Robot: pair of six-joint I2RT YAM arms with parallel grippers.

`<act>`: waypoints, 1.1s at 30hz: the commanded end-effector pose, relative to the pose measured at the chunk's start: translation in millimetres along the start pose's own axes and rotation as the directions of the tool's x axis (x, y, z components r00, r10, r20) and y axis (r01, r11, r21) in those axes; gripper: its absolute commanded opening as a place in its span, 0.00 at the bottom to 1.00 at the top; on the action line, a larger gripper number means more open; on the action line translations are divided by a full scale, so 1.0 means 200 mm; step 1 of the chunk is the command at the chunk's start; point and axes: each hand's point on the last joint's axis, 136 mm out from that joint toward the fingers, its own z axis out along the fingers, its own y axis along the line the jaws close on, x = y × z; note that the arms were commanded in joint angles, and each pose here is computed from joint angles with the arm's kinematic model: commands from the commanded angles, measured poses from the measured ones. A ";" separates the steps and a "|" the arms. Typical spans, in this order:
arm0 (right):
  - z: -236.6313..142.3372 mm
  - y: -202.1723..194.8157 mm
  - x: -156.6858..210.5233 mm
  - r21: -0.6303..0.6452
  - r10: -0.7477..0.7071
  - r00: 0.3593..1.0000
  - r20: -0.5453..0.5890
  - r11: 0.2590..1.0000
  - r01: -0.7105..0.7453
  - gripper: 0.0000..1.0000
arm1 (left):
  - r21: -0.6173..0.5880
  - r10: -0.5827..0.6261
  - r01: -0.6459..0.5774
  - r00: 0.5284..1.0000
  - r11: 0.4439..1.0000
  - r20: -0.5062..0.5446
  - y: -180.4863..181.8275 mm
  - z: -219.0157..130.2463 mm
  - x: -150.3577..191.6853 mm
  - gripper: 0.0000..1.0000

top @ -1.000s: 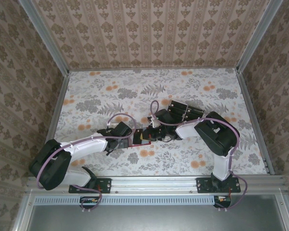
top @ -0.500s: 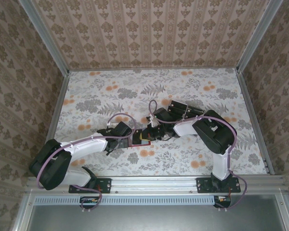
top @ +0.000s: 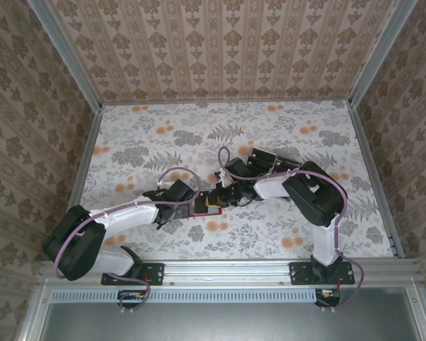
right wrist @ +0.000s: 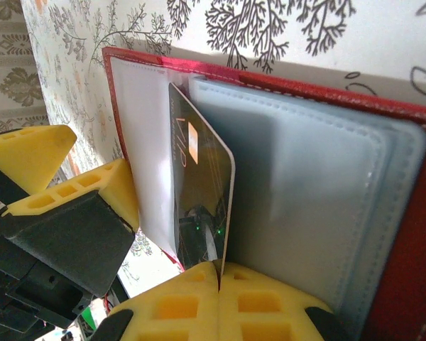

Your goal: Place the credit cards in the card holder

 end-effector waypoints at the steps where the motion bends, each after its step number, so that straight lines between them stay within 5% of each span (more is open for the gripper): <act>1: 0.03 -0.09 0.04 0.063 0.048 0.998 -0.042 0.997 -0.046 0.00 | -0.033 0.014 -0.015 0.999 0.999 -0.031 0.04 0.04 0.05 1.00; 25: 0.09 -0.04 0.05 0.097 0.026 0.996 -0.089 0.995 -0.017 0.00 | -0.017 0.008 -0.008 1.000 1.000 -0.022 0.03 0.02 0.04 1.00; 33: -0.04 0.04 0.02 0.144 -0.032 0.998 -0.052 0.989 0.039 0.36 | 0.021 -0.078 0.078 0.997 0.997 0.007 0.09 -0.04 -0.03 1.00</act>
